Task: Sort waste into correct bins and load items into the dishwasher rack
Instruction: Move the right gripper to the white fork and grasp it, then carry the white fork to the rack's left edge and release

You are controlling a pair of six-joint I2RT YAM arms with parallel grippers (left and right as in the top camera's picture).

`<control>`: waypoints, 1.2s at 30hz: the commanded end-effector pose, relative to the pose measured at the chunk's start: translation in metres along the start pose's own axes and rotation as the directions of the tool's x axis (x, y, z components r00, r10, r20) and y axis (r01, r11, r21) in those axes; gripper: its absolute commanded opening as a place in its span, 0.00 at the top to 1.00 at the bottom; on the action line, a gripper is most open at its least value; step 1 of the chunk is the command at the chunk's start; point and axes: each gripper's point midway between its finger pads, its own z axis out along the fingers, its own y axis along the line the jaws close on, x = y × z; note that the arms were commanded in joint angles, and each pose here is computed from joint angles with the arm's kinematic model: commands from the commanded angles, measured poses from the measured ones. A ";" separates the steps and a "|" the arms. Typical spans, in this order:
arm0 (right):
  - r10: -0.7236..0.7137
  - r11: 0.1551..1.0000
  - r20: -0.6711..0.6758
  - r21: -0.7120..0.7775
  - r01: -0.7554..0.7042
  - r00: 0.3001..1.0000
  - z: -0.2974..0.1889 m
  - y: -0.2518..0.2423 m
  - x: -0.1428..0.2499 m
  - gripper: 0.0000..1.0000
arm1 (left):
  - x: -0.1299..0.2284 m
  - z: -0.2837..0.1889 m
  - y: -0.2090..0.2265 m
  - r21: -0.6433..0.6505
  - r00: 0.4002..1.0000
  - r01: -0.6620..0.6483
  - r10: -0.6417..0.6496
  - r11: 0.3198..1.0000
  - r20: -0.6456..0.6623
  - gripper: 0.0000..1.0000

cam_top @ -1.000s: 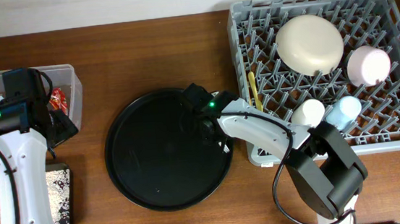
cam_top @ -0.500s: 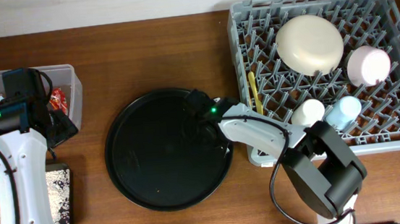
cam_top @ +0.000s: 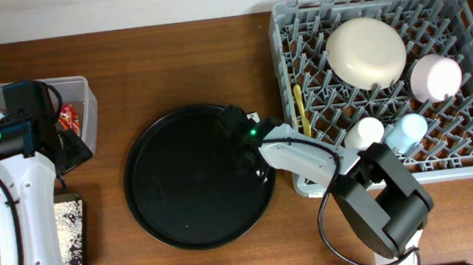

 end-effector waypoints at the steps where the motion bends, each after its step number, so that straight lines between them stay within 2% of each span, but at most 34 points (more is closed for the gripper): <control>1: 0.003 1.000 0.000 0.027 -0.003 1.000 0.020 -0.008 0.013 0.73 | -0.002 -0.004 0.002 -0.002 1.000 0.007 -0.007 1.000 0.015 0.01; 2: 0.003 1.000 0.003 0.026 -0.003 1.000 0.020 -0.008 0.012 0.74 | -0.002 -0.004 0.002 -0.002 1.000 0.006 -0.006 1.000 0.015 0.01; 4: 0.003 1.000 0.005 0.025 -0.003 1.000 0.020 -0.008 0.012 0.84 | -0.002 -0.004 0.002 -0.002 1.000 0.007 -0.007 1.000 0.015 0.01; 5: 0.001 1.000 0.012 0.021 -0.001 1.000 0.019 -0.007 0.009 0.96 | -0.002 -0.004 0.002 -0.002 1.000 0.007 -0.007 1.000 0.015 0.01; 7: 0.003 1.000 0.026 0.013 -0.003 1.000 0.015 -0.004 0.002 0.96 | -0.002 -0.004 0.002 -0.002 1.000 0.007 -0.007 1.000 0.015 0.01; 9: -0.036 0.999 0.072 -0.007 0.037 0.997 -0.006 0.005 -0.024 0.96 | -0.002 -0.004 0.002 -0.002 1.000 0.007 -0.007 1.000 0.015 0.01; 12: 0.024 0.999 0.136 -0.029 -0.020 0.990 -0.079 -0.006 -0.071 0.96 | -0.002 -0.004 0.002 -0.002 1.000 0.007 -0.007 1.000 0.015 0.01; 15: 0.164 0.986 0.179 -0.013 -0.164 0.970 -0.173 -0.077 -0.108 0.96 | -0.002 -0.004 0.002 -0.002 1.000 0.006 -0.006 1.000 0.015 0.01; 16: 0.195 0.980 0.172 0.007 -0.200 0.966 -0.175 -0.102 -0.110 0.96 | -0.002 -0.004 0.002 -0.002 1.000 0.007 -0.007 1.000 0.015 0.01; 18: 0.276 0.957 0.117 0.055 -0.283 0.954 -0.158 -0.144 -0.104 0.96 | -0.002 -0.004 0.002 -0.002 1.000 0.007 -0.007 1.000 0.015 0.00; 20: 0.312 0.944 0.062 0.093 -0.317 0.948 -0.126 -0.164 -0.095 0.96 | -0.002 -0.004 0.002 -0.002 1.000 0.007 -0.007 1.000 0.015 0.01; 26: 0.271 0.960 0.022 0.063 -0.272 0.962 -0.084 -0.155 -0.083 0.96 | -0.002 -0.004 0.002 -0.002 1.000 0.007 -0.007 1.000 0.015 0.01; 29: 0.272 0.962 0.018 -0.010 -0.272 0.962 -0.053 -0.142 -0.077 0.96 | -0.002 -0.004 0.002 -0.002 1.000 0.007 -0.007 1.000 0.015 0.01; 32: 0.252 0.968 0.032 -0.016 -0.252 0.967 -0.050 -0.142 -0.080 0.96 | -0.002 -0.004 0.002 -0.002 1.000 0.007 -0.007 1.000 0.015 0.01; 33: 0.252 0.968 0.031 -0.015 -0.252 0.967 -0.050 -0.142 -0.079 0.93 | -0.002 -0.004 0.002 -0.002 1.000 0.007 -0.007 1.000 0.015 0.01; 34: 0.252 0.968 0.034 -0.016 -0.252 0.967 -0.050 -0.142 -0.080 0.77 | -0.002 -0.004 0.002 -0.002 1.000 0.007 -0.007 1.000 0.015 0.01; 35: 0.252 0.968 0.041 -0.018 -0.252 0.967 -0.050 -0.142 -0.082 0.68 | -0.002 -0.004 0.002 -0.002 1.000 0.007 -0.007 1.000 0.015 0.01; 36: 0.255 0.967 0.048 -0.020 -0.254 0.966 -0.050 -0.142 -0.084 0.64 | -0.002 -0.004 0.002 -0.002 1.000 0.007 -0.007 1.000 0.015 0.01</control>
